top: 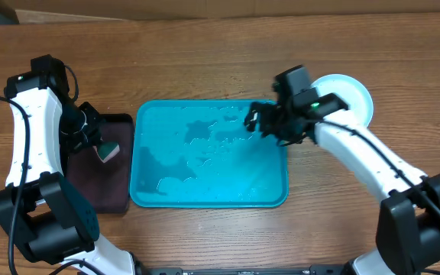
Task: Clean dirty plates on tray and stack at the side
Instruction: 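Place the white plate onto the plate stack and release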
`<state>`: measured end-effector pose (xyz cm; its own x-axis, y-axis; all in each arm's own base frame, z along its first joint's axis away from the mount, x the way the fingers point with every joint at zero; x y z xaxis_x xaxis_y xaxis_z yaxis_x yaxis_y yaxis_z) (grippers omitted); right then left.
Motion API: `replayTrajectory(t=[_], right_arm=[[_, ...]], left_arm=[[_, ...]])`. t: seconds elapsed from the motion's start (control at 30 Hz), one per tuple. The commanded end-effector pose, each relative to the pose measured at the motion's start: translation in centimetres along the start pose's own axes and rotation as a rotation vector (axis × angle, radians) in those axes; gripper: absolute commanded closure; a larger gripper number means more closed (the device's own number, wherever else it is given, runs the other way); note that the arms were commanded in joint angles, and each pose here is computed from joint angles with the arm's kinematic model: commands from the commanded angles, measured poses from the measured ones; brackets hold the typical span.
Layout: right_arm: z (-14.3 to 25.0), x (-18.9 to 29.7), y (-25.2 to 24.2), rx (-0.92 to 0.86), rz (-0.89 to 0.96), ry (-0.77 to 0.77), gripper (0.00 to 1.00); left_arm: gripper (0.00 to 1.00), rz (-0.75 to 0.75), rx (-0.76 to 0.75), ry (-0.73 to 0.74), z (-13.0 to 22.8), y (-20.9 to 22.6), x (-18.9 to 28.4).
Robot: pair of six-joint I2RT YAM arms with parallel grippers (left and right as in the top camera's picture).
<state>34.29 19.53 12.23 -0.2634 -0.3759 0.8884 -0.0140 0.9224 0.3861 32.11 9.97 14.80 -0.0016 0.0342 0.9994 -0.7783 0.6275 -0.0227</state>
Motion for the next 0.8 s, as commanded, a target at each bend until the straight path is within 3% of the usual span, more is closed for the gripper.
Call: replayTrajectory(t=[0.0, 0.67, 0.77], right_arm=[[0.1, 0.1, 0.0, -0.005, 0.09, -0.059, 0.0], [0.3, -0.6, -0.4, 0.024, 0.149, -0.101, 0.0], [0.6, -0.9, -0.6, 0.024, 0.151, -0.099, 0.0]], left_arm=[[0.96, -0.025, -0.01, -0.02, -0.1, 0.7, 0.3], [0.96, -0.036, 0.035, -0.054, -0.9, 1.5, -3.3], [0.92, -0.038, 0.053, -0.048, -0.9, 2.1, -4.2]])
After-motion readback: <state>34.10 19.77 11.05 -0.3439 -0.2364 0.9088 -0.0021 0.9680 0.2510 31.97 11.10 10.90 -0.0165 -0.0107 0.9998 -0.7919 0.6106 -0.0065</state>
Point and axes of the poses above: each gripper's point midway between its finger pads, its own x axis back along the fingers, its own y axis along the line the jaws close on, z = x × y, the point moved 3 cm from there along x, back along the fingers, and after that the axes turned 5 degrees about x, right-handed, at the moved point
